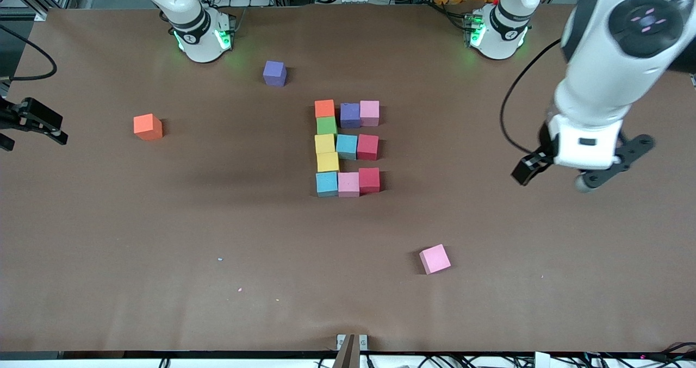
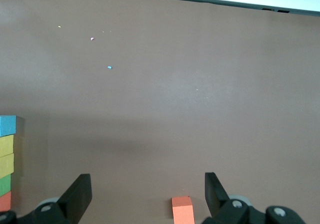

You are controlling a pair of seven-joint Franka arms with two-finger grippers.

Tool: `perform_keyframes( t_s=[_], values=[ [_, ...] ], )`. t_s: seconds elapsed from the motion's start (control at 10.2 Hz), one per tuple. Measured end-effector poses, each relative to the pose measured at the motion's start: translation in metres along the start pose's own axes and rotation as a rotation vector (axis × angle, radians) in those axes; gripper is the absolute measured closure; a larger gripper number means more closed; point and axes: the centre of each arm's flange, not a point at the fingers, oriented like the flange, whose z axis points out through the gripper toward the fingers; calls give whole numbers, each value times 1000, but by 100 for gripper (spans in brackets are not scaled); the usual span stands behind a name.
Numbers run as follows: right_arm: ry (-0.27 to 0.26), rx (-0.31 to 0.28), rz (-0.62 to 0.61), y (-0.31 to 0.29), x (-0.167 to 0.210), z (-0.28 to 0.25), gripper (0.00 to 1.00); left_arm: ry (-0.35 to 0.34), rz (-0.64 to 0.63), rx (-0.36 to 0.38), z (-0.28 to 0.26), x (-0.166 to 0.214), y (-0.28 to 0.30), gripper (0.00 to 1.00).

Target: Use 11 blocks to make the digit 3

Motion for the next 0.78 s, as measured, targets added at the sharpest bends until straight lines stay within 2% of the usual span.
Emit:
perform_keyframes(
  t_s=[0.2, 0.39, 0.59, 0.78],
  values=[
    [1, 0, 0, 0, 0, -1, 0, -14, 75, -32, -18, 11, -25, 0],
    [-7, 1, 0, 0, -1, -1, 0, -43, 254, -49, -26, 15, -43, 0],
    [-7, 1, 0, 0, -2, -8, 0, -33, 415, -56, -32, 19, -53, 0],
    [-2, 0, 0, 0, -2, -11, 0, -23, 479, -57, -39, 18, -59, 0]
  ],
)
